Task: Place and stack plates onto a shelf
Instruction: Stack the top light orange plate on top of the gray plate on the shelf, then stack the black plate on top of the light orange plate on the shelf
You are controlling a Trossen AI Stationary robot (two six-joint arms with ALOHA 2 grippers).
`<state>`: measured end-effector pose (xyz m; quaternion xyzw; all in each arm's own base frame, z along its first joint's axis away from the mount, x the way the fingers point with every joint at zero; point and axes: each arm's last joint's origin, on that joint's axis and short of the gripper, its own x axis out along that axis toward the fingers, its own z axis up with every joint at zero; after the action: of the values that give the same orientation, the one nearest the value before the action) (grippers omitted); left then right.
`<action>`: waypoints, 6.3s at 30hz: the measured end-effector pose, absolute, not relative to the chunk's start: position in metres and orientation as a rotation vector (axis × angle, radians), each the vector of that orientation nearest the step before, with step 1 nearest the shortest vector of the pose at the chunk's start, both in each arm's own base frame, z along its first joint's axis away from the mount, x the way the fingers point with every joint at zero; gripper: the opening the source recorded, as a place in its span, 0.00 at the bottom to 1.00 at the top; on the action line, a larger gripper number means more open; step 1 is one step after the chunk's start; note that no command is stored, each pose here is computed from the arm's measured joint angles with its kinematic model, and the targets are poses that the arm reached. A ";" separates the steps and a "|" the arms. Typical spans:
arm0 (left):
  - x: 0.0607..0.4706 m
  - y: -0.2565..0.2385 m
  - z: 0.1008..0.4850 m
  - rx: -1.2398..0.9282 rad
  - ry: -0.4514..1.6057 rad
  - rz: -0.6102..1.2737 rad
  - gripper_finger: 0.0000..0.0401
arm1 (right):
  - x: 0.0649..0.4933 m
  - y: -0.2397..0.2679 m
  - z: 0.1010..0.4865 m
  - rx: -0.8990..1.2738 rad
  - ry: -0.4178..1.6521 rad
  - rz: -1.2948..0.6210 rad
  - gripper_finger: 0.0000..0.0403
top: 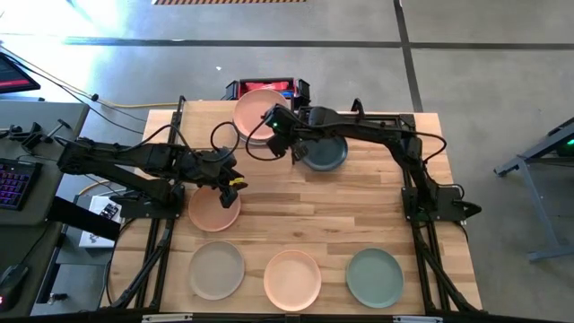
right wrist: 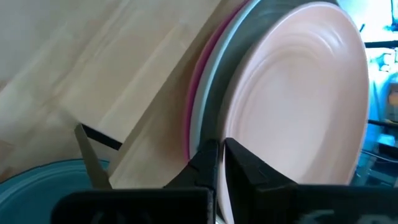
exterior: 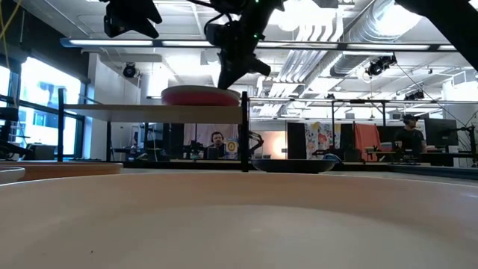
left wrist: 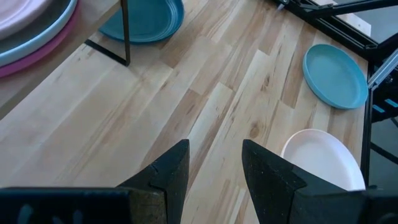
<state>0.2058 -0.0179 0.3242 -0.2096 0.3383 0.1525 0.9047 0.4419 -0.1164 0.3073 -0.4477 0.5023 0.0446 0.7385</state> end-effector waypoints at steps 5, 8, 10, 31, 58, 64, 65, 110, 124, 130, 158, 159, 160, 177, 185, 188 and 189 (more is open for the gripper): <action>0.206 -0.018 0.324 -0.432 0.697 0.318 0.34 | 0.442 -0.113 0.307 -0.986 1.109 0.108 0.01; 0.206 -0.018 0.324 -0.432 0.697 0.318 0.34 | 0.441 -0.113 0.306 -0.973 1.109 0.124 0.01; 0.206 -0.018 0.324 -0.432 0.697 0.318 0.34 | 0.441 -0.112 0.306 -0.950 1.107 0.123 0.01; 0.206 -0.017 0.324 -0.422 0.688 0.342 0.34 | 0.437 -0.110 0.316 -0.904 1.073 0.075 0.01; 0.199 -0.011 0.317 -0.489 0.782 0.412 0.34 | 0.366 -0.071 0.382 -0.629 1.158 -0.080 0.01; 0.202 -0.015 0.311 -0.559 0.836 0.381 0.34 | 0.340 -0.062 0.394 -0.364 1.186 -0.053 0.01; 0.203 -0.016 0.308 -0.555 0.851 0.376 0.34 | 0.336 -0.061 0.396 -0.312 1.189 -0.046 0.01; 0.195 -0.053 0.277 -0.445 1.219 0.151 0.34 | 0.343 -0.022 0.375 -0.006 1.327 -0.208 0.01; 0.174 -0.042 0.292 -0.497 1.092 0.368 0.34 | 0.363 -0.089 0.344 -0.086 1.383 -0.027 0.26; 0.165 -0.038 0.298 -0.517 1.036 0.424 0.34 | 0.366 -0.116 0.330 -0.026 1.393 0.000 0.27; 0.156 -0.033 0.301 -0.492 0.986 0.515 0.34 | 0.338 -0.117 0.211 0.214 1.682 0.137 0.27; 0.156 -0.033 0.301 -0.492 0.986 0.515 0.34 | 0.336 -0.113 0.212 0.203 1.668 0.142 0.27; 0.156 -0.033 0.301 -0.492 0.986 0.515 0.34 | 0.334 -0.109 0.214 0.192 1.656 0.145 0.27; 0.156 -0.033 0.301 -0.484 0.986 0.513 0.34 | 0.287 -0.096 0.215 -0.034 1.131 0.002 0.27; 0.156 -0.033 0.301 -0.484 0.985 0.513 0.34 | 0.274 -0.102 0.188 -0.031 1.152 -0.034 0.27; 0.156 -0.033 0.301 -0.484 0.985 0.513 0.34 | 0.274 -0.103 0.186 -0.081 1.142 -0.043 0.27; 0.156 -0.033 0.301 -0.483 0.985 0.513 0.34 | 0.274 -0.103 0.185 -0.097 1.134 -0.037 0.27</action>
<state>0.1561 -0.0330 0.3012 -0.2271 0.4627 0.2413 0.8222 0.2745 -0.1032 0.1850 -0.0458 0.5370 -0.0177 0.8422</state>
